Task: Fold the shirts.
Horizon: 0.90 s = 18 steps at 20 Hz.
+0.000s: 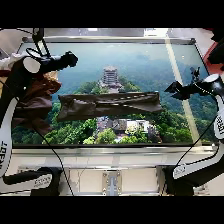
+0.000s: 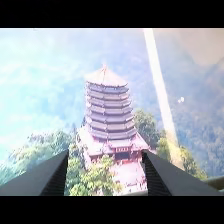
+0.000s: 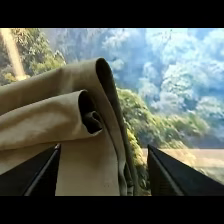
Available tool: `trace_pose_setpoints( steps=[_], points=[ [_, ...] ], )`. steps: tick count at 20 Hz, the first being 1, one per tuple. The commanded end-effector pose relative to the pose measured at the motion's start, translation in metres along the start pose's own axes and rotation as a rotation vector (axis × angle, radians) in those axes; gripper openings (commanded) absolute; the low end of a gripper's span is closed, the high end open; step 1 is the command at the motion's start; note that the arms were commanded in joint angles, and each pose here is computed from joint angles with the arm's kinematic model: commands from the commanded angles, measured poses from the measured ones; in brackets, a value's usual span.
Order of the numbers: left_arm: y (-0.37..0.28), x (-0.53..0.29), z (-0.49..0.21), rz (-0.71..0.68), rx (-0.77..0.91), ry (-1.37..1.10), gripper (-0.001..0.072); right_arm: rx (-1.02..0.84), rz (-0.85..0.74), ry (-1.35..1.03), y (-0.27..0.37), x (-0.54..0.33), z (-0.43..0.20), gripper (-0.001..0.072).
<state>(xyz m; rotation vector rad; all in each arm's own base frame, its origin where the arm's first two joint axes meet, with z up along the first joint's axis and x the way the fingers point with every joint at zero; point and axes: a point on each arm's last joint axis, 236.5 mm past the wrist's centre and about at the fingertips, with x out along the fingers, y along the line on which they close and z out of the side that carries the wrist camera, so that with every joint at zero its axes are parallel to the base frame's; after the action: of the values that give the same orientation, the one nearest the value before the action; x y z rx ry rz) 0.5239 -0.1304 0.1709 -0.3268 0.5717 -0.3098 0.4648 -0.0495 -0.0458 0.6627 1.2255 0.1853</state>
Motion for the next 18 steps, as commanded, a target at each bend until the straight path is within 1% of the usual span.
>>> trace_pose_setpoints(
  steps=[1,4,7,10,13,14,15,16,17,18],
  points=[
    [-0.005,-0.001,0.011,-0.016,0.021,-0.042,0.0545,0.049,0.16,0.033,0.0,0.025,-0.004,0.0612],
    [-0.005,-0.001,0.011,-0.015,0.022,-0.043,0.0544,0.06,0.197,0.096,-0.007,0.046,-0.017,0.0612],
    [-0.006,-0.001,0.012,-0.023,0.011,-0.044,0.0544,0.066,0.254,0.132,0.0,0.055,-0.025,0.061],
    [-0.012,-0.001,0.011,-0.043,-0.013,-0.043,0.0544,0.03,0.227,0.172,0.007,0.069,-0.035,0.0608],
    [-0.022,0.0,0.008,-0.06,0.01,-0.036,0.0543,-0.022,0.226,0.222,0.028,0.083,-0.049,0.0601],
    [-0.024,0.001,0.007,-0.063,0.011,-0.034,0.0544,-0.039,0.23,0.241,0.036,0.087,-0.055,0.0583],
    [-0.027,0.001,0.005,-0.067,0.015,-0.03,0.0543,-0.052,0.232,0.253,0.043,0.091,-0.058,0.0508],
    [-0.027,0.001,0.003,-0.069,0.014,-0.023,0.0542,-0.062,0.237,0.262,0.048,0.093,-0.061,0.0365],
    [-0.028,0.001,-0.001,-0.072,0.015,-0.003,0.0529,-0.068,0.244,0.267,0.053,0.094,-0.063,0.0124],
    [-0.028,0.002,-0.01,-0.076,0.015,0.031,0.041,-0.072,0.265,0.272,0.06,0.092,-0.064,0.0031]
  ],
)
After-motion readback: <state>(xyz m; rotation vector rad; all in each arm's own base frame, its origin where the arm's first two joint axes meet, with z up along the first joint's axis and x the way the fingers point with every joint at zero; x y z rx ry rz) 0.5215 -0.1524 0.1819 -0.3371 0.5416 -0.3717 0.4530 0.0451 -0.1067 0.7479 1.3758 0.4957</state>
